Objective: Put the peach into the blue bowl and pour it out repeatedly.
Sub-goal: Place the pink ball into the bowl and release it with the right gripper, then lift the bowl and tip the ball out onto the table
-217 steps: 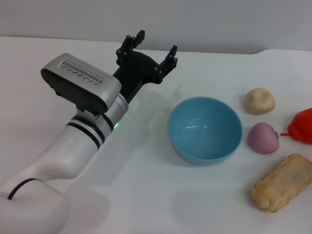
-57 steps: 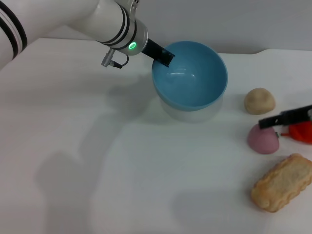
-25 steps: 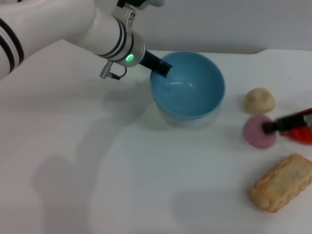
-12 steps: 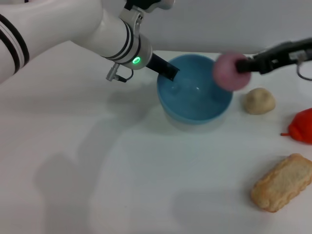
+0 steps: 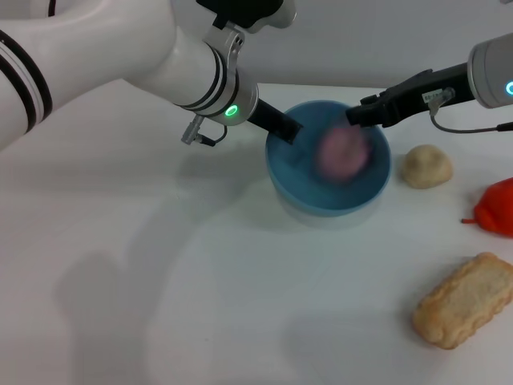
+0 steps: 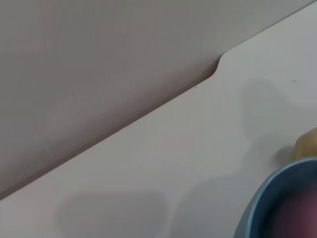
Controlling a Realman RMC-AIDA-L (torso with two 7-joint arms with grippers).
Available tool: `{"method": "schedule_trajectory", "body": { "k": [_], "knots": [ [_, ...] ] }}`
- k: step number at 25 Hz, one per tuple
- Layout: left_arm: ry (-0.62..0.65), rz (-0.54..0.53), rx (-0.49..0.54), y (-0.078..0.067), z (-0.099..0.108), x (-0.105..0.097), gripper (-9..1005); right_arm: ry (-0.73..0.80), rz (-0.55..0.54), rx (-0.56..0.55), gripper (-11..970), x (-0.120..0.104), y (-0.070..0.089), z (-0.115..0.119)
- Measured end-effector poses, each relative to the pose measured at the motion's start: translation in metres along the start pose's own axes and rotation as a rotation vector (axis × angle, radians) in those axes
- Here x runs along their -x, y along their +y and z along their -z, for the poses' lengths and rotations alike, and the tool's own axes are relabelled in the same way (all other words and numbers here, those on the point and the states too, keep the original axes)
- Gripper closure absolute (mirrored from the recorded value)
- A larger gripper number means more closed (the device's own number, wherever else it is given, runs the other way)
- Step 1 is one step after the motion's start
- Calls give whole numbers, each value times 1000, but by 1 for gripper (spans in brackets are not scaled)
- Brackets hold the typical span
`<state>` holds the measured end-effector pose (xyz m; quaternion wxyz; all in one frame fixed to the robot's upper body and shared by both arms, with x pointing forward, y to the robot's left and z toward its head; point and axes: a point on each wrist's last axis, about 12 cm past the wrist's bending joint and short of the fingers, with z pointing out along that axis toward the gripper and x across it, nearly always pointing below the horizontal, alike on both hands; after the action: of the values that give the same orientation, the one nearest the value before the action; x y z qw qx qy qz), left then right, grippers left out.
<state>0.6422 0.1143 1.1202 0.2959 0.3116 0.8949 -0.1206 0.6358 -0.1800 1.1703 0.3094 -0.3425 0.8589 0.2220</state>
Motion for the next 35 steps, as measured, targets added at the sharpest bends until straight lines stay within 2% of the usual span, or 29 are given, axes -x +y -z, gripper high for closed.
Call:
{"method": "schedule_trajectory", "body": {
  "k": [1,6,10,14,18,22,25,29,35],
  "knots": [
    [0,1,0,0,0,0,998,-1,-2,-1,834,0,0,0],
    [-6,-3,5,2,0,0,997,-18,-1,-22,649,-4,-4,1],
    [-6,1,7,3,0,-2,998,-113,57,-165,471,-19,-27,11],
    [-7,0,10,3,-1,-4,997,-242,79,-364,472,-52,-54,23],
    [-20,-23,19,1,-3,-4,997,-365,33,-483,472,-88,-69,31],
    [-37,-42,22,-2,-3,1,997,-419,-21,-576,472,-122,-80,33],
    [-52,-73,24,-7,-4,5,997,-482,-89,-627,472,-142,-86,39],
    [-66,-104,27,-11,-3,12,997,-638,-174,-656,472,-172,-90,50],
    [-82,-145,24,-18,-3,19,997,-877,-174,-731,473,-211,-77,61]
  ]
}}
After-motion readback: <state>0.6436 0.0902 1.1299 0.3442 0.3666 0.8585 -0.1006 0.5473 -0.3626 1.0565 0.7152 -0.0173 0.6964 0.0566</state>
